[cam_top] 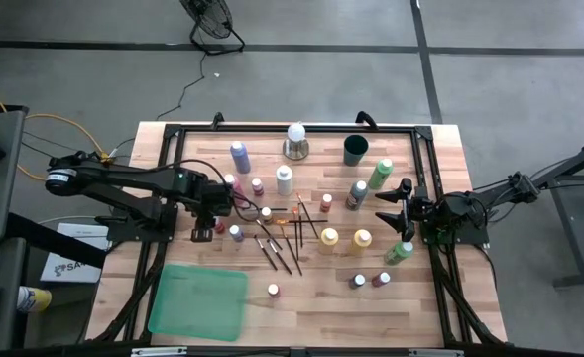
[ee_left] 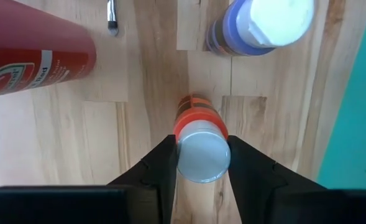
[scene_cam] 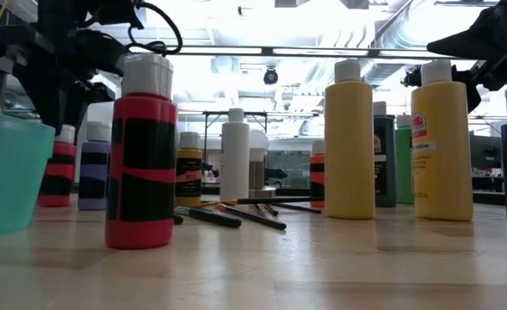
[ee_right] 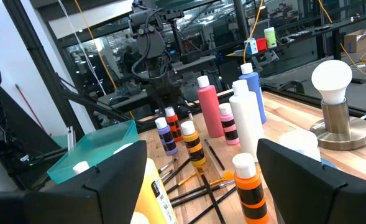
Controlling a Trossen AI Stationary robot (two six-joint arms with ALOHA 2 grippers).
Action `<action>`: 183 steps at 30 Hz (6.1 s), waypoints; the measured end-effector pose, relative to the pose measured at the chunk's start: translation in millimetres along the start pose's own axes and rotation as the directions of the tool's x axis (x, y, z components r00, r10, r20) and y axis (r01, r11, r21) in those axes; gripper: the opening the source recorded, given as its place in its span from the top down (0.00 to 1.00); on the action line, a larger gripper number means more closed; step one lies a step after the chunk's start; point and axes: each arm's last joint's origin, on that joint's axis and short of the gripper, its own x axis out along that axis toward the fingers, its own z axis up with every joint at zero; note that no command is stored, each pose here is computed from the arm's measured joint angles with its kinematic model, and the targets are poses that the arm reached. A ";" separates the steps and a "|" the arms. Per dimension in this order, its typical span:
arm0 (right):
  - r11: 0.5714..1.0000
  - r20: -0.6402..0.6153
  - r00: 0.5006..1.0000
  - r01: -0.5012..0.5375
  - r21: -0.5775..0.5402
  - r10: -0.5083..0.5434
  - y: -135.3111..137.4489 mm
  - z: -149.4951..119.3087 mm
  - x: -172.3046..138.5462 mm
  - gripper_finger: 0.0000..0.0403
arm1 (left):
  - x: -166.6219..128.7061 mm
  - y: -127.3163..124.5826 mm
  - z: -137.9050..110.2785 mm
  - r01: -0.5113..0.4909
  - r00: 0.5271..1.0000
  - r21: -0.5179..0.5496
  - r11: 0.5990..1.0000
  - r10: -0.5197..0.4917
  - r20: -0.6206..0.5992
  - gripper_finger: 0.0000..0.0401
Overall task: Pick & Place Paint Supplies
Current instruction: Put the orange paint bottle into the green bin, then put the purple paint bottle into the green bin
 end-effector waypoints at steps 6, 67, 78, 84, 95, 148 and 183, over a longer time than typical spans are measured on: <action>1.000 0.000 1.000 0.000 0.000 0.000 0.0 -0.1 0.0 0.26 | -31.0 -1.4 0.6 0.001 1.000 0.003 1.000 -0.001 0.022 0.71; 1.000 0.000 1.000 0.000 0.000 0.000 0.0 0.1 0.0 0.26 | -24.6 -216.3 -97.1 0.266 0.956 -0.029 0.964 -0.267 -0.120 0.71; 1.000 0.000 1.000 0.000 0.000 0.000 0.0 0.0 0.0 0.26 | -11.2 -223.4 -97.7 0.256 0.957 0.059 0.965 -0.245 -0.153 0.71; 1.000 0.000 1.000 0.000 0.000 0.000 0.0 0.0 0.0 0.26 | -11.2 -225.4 -97.8 0.270 0.948 -0.004 0.963 -0.267 -0.171 0.71; 1.000 0.000 1.000 0.000 0.000 0.000 0.0 0.0 0.0 0.26 | 1.8 -238.8 -96.7 0.194 0.952 -0.342 0.919 -0.261 -0.161 0.71; 1.000 0.000 1.000 0.000 0.000 0.000 0.0 0.0 0.0 0.26 | -24.3 -220.1 -117.9 -0.125 0.984 -0.740 0.661 0.178 -0.008 0.71; 1.000 0.000 1.000 0.000 0.000 0.000 0.0 0.0 0.0 0.26 | -30.8 -224.8 -117.1 -0.170 0.983 -0.801 0.574 0.152 -0.100 0.40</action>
